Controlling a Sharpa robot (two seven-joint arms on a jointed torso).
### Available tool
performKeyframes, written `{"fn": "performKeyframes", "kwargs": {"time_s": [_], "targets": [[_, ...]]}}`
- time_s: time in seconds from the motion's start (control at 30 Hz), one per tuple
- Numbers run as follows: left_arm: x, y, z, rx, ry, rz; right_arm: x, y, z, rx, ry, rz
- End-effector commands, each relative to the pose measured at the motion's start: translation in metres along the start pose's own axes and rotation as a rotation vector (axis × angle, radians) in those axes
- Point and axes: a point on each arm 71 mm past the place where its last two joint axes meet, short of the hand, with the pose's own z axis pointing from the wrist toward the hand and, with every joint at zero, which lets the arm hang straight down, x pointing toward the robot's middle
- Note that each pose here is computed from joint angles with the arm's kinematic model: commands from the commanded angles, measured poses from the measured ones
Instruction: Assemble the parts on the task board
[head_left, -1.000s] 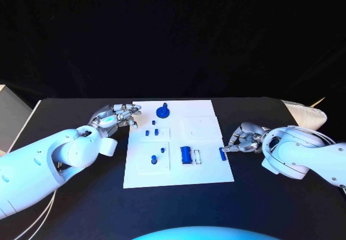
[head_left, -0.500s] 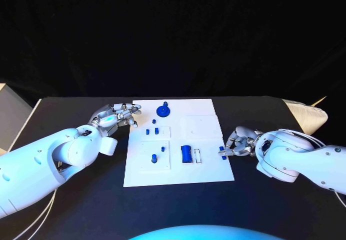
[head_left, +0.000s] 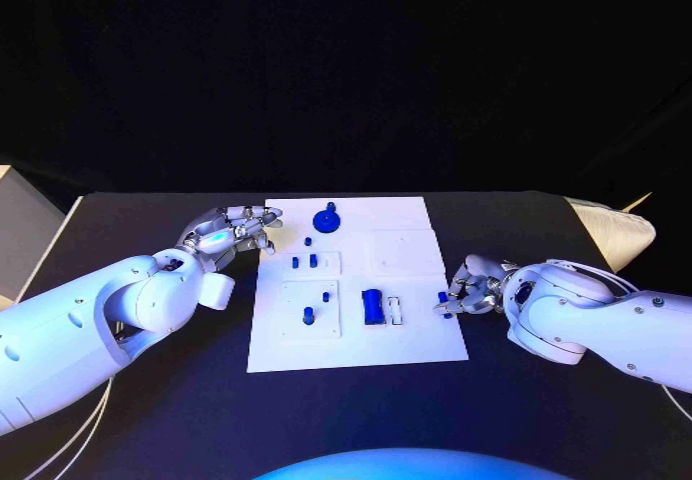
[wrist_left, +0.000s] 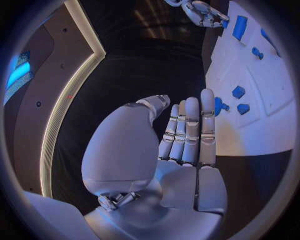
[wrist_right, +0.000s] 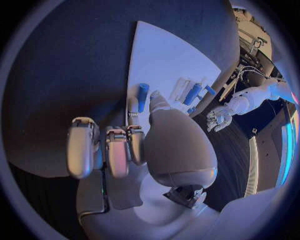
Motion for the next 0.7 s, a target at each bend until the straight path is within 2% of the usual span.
{"fn": "performKeyframes", "kwargs": {"time_s": [0.03, 0.43, 0.53, 0.7], "targets": [[0.0021, -0.0009, 0.0001, 0.012, 0.017, -0.007, 0.0041, 0.0007, 0.0015, -0.002, -0.002, -0.042], [0.0016, -0.0008, -0.0003, 0.011, 0.016, -0.007, 0.0068, 0.0033, 0.0018, -0.010, -0.010, -0.032], [0.0014, -0.0007, -0.0005, 0.011, 0.016, -0.007, 0.0077, 0.0039, 0.0001, -0.009, -0.004, 0.006], [0.0011, -0.0005, -0.0007, 0.009, 0.015, -0.006, 0.0111, 0.0033, -0.0039, 0.010, 0.041, 0.120]]}}
